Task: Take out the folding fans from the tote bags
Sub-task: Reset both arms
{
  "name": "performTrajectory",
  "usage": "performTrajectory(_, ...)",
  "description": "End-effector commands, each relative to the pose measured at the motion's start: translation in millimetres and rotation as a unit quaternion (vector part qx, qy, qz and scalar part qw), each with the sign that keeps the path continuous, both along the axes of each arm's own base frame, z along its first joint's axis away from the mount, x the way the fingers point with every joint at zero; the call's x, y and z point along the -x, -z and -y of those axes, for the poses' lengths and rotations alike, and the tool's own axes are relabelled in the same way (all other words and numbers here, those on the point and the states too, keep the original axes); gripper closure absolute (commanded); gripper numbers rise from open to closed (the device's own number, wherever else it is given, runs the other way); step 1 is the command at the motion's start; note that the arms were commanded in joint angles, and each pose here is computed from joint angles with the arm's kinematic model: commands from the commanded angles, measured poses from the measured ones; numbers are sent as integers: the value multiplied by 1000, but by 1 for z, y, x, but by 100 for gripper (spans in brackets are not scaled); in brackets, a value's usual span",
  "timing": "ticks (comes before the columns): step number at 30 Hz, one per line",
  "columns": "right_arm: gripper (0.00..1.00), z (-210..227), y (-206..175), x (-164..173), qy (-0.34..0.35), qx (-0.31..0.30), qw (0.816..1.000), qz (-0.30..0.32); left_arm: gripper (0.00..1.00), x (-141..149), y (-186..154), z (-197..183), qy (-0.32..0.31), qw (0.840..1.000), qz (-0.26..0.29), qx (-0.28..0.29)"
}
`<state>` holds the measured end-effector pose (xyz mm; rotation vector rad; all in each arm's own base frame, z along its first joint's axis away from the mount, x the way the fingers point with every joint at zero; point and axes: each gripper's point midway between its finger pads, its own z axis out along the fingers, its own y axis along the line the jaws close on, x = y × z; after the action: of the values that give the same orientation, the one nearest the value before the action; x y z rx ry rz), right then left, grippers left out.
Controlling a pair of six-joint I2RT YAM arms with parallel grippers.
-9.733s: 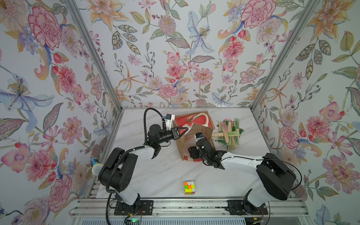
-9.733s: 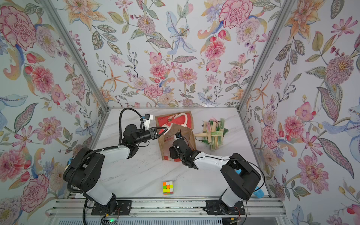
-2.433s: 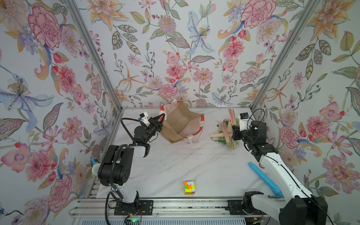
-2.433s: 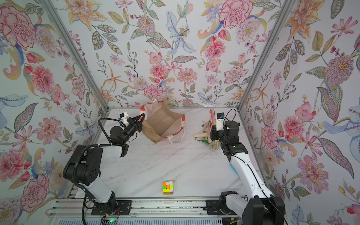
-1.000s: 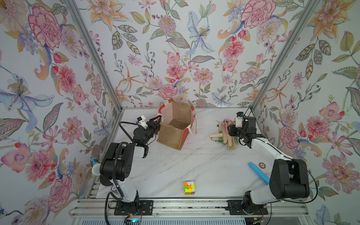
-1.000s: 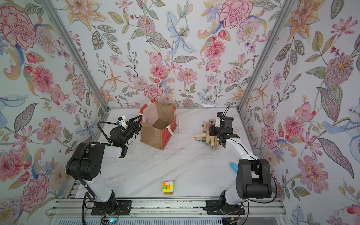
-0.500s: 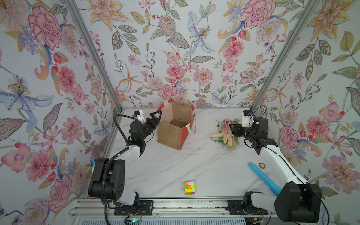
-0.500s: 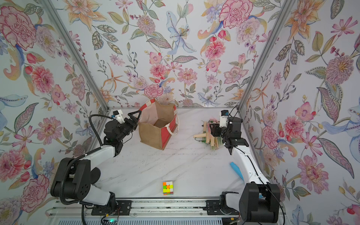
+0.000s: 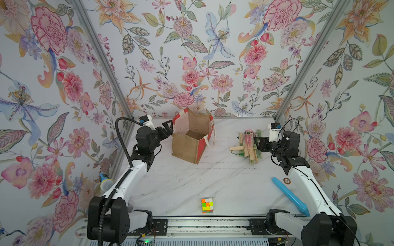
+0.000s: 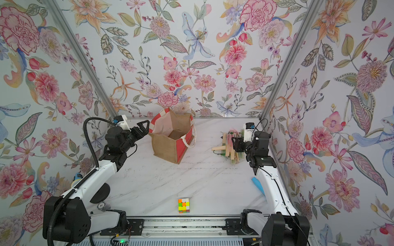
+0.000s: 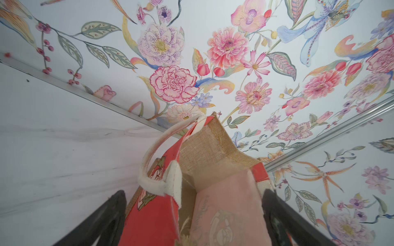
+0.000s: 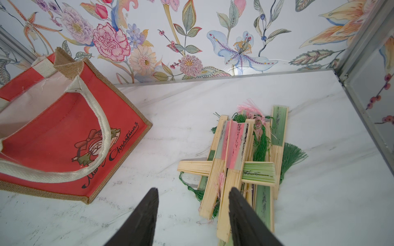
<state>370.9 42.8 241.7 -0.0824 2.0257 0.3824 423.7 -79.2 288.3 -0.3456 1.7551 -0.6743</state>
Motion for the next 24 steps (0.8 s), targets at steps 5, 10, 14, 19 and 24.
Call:
performTrajectory(5,44,2,12,12,3,-3,1000,-10,1,24,-13,-35,-69,990,32,-117)
performTrajectory(10,44,4,23,14,8,-1,1000,-2,1,38,-9,-46,-89,980,55,-168)
performTrajectory(14,44,6,31,17,12,13,1000,21,1,43,3,-54,-104,971,44,-209)
performTrajectory(19,44,12,42,19,25,26,998,42,1,43,17,-62,-119,962,41,-240)
performTrajectory(24,44,18,56,19,42,35,997,61,1,46,34,-75,-149,947,39,-281)
